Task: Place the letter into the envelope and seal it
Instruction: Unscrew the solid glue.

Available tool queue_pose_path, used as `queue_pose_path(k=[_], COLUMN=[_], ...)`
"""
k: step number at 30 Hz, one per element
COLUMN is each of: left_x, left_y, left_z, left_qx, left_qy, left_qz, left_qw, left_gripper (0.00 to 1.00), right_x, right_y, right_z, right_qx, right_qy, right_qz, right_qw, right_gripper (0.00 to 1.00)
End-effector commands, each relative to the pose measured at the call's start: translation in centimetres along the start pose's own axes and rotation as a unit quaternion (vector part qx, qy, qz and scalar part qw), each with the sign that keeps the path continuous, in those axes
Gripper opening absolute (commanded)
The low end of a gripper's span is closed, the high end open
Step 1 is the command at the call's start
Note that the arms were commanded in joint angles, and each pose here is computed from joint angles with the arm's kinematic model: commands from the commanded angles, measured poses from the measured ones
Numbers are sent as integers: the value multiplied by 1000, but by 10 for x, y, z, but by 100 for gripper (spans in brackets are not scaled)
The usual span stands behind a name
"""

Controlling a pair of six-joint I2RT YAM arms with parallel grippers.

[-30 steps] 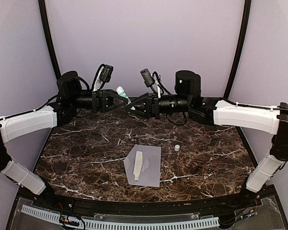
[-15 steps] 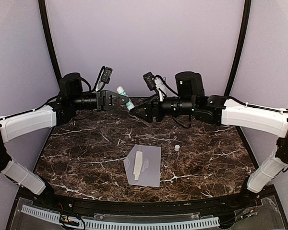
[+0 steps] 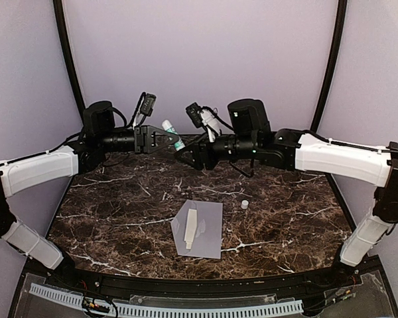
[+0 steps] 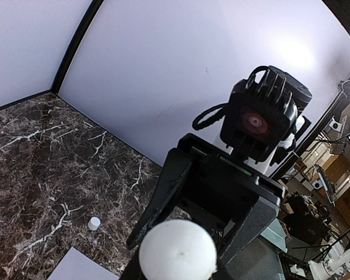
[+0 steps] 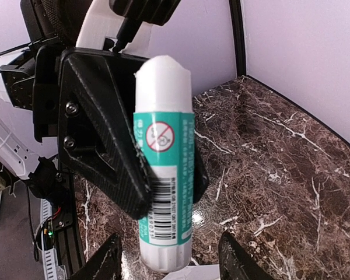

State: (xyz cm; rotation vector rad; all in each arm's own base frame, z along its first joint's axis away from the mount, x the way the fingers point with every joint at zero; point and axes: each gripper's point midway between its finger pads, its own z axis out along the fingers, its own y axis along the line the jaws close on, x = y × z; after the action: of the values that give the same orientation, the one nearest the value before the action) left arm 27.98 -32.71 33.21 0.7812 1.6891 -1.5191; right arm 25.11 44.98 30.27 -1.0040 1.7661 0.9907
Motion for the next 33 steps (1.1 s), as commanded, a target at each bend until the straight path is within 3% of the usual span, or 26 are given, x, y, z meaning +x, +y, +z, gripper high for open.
queue_pose_path(k=[1, 4, 12, 19, 26, 33], left_x=[-10, -10, -10, -6, 8, 13], left_y=[-7, -8, -10, -32, -66, -80], left_z=[-1, -1, -1, -2, 0, -1], left_qx=[7, 8, 13, 73, 144, 167], left_qy=[-6, -6, -4, 15, 45, 52], left_qz=[12, 12, 15, 40, 71, 84], left_qw=[1000, 1000, 1000, 996, 986, 981], left_gripper=[0, 0, 0, 0, 0, 0], right_x=[-19, -19, -20, -39, -39, -39], right_y=[2, 3, 12, 40, 70, 83], right_z=[2, 3, -2, -27, -40, -53], right_qx=[5, 2, -25, -138, -261, -311], right_qy=[-24, -25, -31, -82, -79, -90], right_qz=[-15, -16, -17, -4, 27, 34], right_qw=[1000, 1000, 999, 987, 962, 945], right_gripper=[51, 45, 16, 13, 13, 12])
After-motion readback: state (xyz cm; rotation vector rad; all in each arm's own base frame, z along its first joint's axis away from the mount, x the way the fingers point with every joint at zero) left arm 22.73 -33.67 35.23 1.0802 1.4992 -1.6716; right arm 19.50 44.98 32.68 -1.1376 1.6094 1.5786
